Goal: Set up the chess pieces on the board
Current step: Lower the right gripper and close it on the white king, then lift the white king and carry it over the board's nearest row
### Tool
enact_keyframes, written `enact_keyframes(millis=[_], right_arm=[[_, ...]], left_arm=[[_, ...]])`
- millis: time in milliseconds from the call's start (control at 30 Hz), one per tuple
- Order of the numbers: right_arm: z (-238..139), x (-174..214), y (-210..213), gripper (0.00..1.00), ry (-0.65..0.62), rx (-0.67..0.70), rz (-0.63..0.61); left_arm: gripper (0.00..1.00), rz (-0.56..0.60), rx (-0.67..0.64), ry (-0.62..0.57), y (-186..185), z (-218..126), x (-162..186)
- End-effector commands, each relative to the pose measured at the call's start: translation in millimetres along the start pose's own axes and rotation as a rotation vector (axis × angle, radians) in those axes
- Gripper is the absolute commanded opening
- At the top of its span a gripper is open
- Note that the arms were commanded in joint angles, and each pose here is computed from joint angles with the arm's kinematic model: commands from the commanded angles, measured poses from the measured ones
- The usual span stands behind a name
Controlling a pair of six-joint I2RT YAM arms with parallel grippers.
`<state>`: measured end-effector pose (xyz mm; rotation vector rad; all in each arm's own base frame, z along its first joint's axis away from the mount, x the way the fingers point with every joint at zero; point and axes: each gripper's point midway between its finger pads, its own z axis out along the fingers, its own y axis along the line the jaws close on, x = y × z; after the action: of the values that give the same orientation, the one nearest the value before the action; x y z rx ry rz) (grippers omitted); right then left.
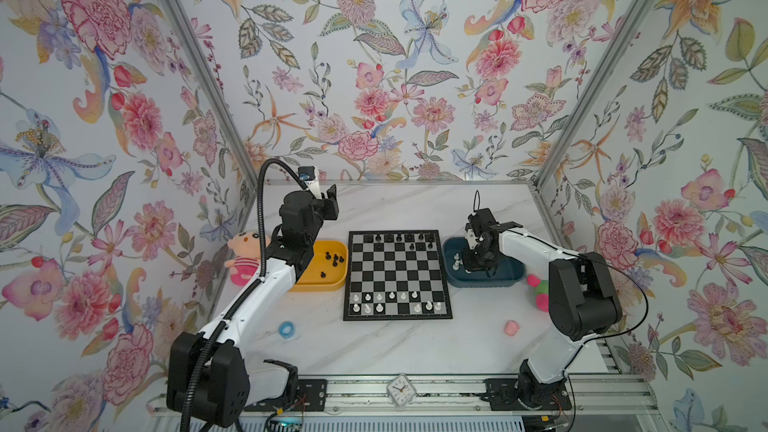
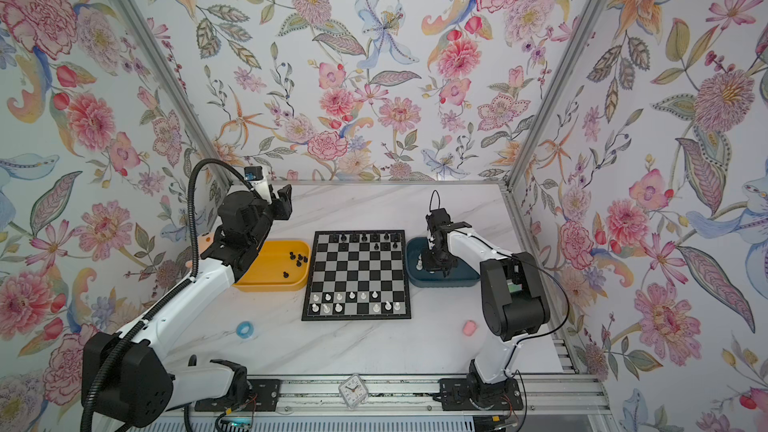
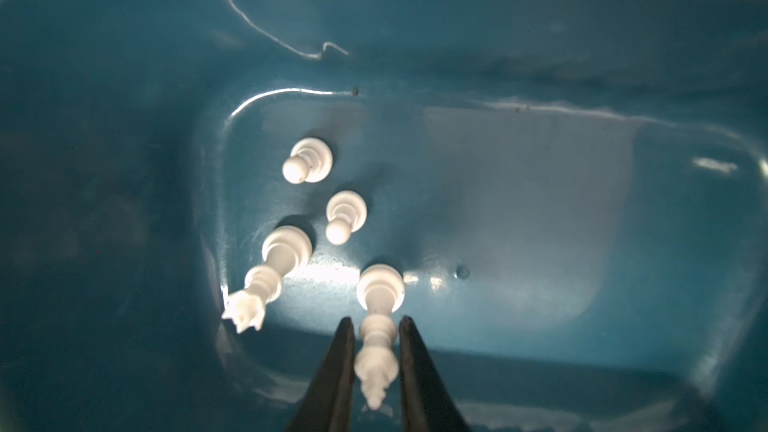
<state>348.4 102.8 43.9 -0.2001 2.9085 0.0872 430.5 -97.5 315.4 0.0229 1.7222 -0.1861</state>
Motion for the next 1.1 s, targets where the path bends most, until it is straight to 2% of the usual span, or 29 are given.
enact_keyframes(millis=[0, 233, 600, 867, 1067], right_arm=[[-1.3, -4.1, 4.7, 0.22, -0.005, -0.005, 0.004], [-3.8, -7.2, 5.5, 0.18, -0.017, -0.007, 0.006], [-12.7, -10.3, 3.1, 0.03, -0.037, 0.007, 0.002], [-45.5, -17.0, -2.0, 0.00, -0.076, 0.045, -0.019], [-75.9, -15.3, 13.2, 0.00, -0.098, 0.065, -0.079]], left_arm=[[0.56, -0.014, -0.002, 0.002, 2.7, 2.2, 4.6], [0.56, -0.015, 0.000, 0.005, 2.5, 2.8, 6.2], [0.56, -0.014, 0.005, 0.001, 1.6, 2.0, 4.5], [0.56, -0.009, 0.002, 0.001, 2.7, -0.9, 6.1], [0.56, -0.002, 0.002, -0.001, 4.5, -5.6, 5.7]])
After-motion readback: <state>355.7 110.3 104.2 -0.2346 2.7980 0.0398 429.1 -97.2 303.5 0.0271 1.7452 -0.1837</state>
